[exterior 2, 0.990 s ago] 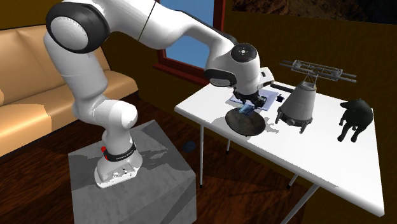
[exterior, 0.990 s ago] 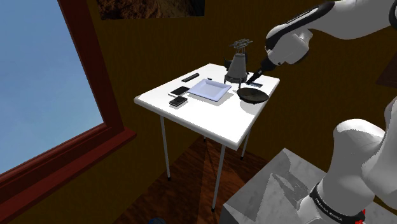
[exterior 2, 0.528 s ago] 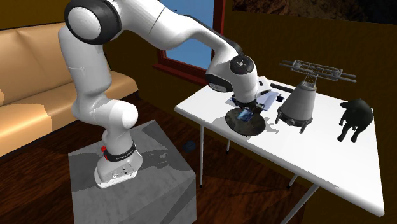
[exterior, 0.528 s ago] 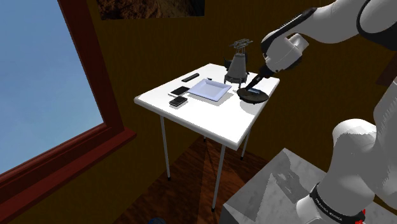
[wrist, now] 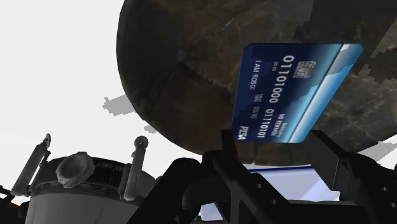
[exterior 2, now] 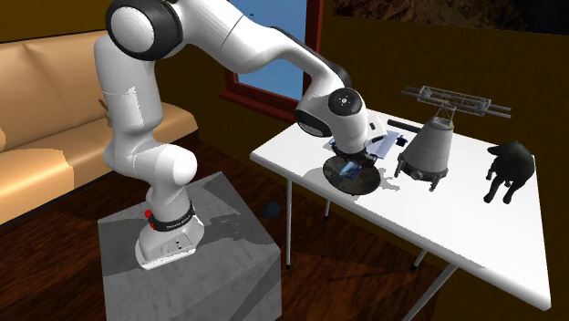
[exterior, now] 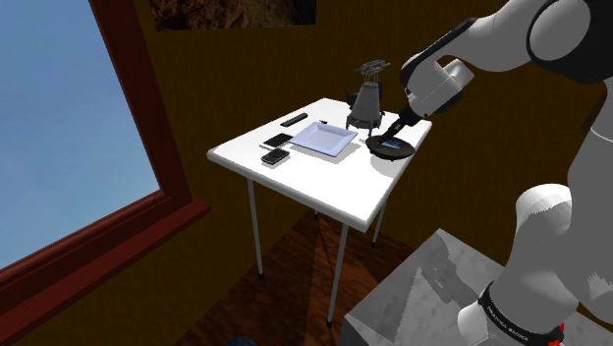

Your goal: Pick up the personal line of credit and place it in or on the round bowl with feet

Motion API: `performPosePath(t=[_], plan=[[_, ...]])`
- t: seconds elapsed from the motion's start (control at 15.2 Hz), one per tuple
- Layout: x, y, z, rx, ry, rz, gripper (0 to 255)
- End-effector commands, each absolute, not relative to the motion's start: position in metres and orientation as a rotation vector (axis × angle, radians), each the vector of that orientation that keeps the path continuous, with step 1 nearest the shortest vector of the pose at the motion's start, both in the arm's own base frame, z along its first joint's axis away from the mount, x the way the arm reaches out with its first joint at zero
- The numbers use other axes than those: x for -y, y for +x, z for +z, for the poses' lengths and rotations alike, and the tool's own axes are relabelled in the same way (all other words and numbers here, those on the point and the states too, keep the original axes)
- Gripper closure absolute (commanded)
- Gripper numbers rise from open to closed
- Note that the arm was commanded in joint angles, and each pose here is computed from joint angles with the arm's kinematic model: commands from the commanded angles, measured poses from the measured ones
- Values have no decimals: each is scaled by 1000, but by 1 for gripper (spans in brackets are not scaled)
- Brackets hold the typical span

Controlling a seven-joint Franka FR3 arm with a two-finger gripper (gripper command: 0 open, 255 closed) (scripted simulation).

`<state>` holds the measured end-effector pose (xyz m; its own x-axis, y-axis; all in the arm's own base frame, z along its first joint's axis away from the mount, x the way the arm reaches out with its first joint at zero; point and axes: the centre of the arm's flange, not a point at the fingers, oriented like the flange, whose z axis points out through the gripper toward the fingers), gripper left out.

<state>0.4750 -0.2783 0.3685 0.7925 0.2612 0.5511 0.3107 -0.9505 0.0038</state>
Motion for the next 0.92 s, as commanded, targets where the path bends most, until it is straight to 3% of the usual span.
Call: performPosePath(t=[0.0, 0.07, 0.13, 0.46, 0.86], plan=[[278, 475, 368, 462, -2891, -870, 255], [278, 475, 368, 462, -2891, -870, 255], [278, 475, 368, 462, -2891, -870, 0], [278, 475, 368, 462, -2891, -870, 0], [287, 449, 410, 462, -2891, -870, 0]])
